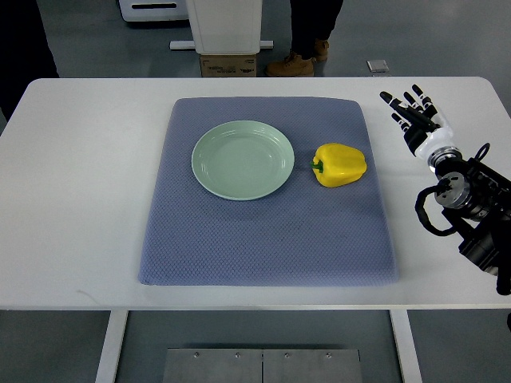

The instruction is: Place yellow pepper on plate with right hand

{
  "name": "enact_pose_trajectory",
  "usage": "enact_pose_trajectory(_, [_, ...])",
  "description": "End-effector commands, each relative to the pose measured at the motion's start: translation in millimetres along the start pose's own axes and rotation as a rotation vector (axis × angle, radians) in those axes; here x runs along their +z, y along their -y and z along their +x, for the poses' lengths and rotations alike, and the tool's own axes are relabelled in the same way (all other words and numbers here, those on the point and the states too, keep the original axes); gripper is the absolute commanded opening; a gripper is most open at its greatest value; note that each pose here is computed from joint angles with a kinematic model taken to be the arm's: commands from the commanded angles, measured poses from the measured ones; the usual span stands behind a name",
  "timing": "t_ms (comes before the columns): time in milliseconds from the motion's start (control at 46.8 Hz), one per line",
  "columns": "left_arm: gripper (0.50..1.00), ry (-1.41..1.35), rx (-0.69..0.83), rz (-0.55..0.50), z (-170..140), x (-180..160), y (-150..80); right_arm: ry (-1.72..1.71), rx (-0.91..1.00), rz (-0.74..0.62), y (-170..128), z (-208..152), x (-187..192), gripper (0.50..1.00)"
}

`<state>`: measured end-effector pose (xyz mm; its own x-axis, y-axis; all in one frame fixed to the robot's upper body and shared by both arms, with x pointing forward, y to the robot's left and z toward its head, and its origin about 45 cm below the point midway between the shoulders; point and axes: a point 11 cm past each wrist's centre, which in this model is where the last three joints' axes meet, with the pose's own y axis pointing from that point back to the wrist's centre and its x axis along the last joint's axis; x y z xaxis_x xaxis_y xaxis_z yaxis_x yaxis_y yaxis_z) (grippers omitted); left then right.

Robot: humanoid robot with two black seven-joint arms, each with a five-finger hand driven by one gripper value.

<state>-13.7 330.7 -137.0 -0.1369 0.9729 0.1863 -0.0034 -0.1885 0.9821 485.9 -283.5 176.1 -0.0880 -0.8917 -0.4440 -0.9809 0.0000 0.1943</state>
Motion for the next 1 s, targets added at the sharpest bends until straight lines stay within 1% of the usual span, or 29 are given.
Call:
enact_pose_trajectory(0, [1.000, -0.001, -0.001, -0.007, -0.4, 4.2, -0.1, -0.002, 0.011, 0.004, 0.5, 2.7, -1.2, 1.000])
enact_pose_trajectory(406, [1.000, 0.000, -0.001, -0.008, -0.6, 5.1, -0.1, 0.011, 0.012, -0.005, 1.2, 2.5, -2.2, 1.000])
enact_pose_trajectory(876, [1.000, 0.000, -0.001, -0.007, -0.4, 4.2, -0.1, 0.007, -0.085, 0.026, 5.1, -17.9, -15.4, 1.000])
enact_pose_trajectory(983, [1.000, 0.002, -0.001, -0.007, -0.4, 4.2, -0.1, -0.092, -0.121, 0.002, 4.7, -25.0, -9.7, 1.000])
